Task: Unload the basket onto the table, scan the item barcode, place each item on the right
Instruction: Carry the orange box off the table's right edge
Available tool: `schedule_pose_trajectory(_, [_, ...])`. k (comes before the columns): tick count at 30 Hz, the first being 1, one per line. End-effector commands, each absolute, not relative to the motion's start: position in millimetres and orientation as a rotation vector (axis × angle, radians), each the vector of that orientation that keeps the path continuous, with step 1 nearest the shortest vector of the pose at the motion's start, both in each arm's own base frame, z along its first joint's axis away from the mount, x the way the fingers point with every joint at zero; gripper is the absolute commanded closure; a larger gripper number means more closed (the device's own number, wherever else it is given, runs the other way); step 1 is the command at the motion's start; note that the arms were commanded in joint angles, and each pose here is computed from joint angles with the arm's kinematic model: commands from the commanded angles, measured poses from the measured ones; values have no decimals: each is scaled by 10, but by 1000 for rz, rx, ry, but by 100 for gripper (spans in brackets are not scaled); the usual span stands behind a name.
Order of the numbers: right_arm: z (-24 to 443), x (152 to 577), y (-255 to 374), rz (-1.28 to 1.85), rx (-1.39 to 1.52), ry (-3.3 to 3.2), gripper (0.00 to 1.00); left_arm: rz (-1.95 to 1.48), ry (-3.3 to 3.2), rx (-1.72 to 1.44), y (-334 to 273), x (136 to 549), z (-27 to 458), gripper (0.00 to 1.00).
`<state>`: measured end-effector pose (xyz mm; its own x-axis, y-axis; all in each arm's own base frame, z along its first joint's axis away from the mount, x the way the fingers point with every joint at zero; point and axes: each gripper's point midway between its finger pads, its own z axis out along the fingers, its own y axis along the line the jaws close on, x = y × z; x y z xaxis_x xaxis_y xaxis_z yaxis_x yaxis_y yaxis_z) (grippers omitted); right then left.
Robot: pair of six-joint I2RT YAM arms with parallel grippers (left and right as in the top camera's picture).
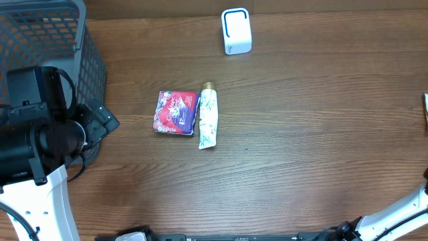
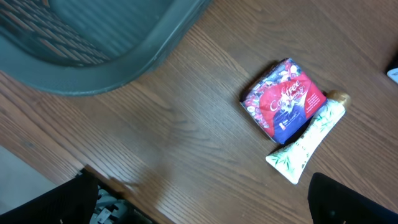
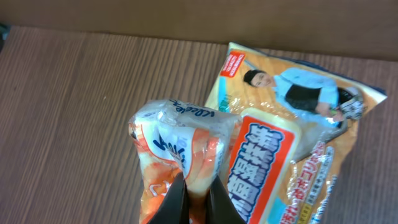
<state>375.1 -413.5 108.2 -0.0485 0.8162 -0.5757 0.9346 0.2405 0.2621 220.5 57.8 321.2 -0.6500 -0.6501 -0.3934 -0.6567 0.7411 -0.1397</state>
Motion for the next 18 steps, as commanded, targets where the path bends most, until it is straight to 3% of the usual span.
schedule_pose_trajectory(1, [1065,3889,-4042,-197,1570,1893,96,31,2509,-1027,606,2202,3209,0])
schedule_pose_trajectory(18, [765,4351,-3743,-51,1471,1964,96,31,2509,-1027,606,2202,3209,0])
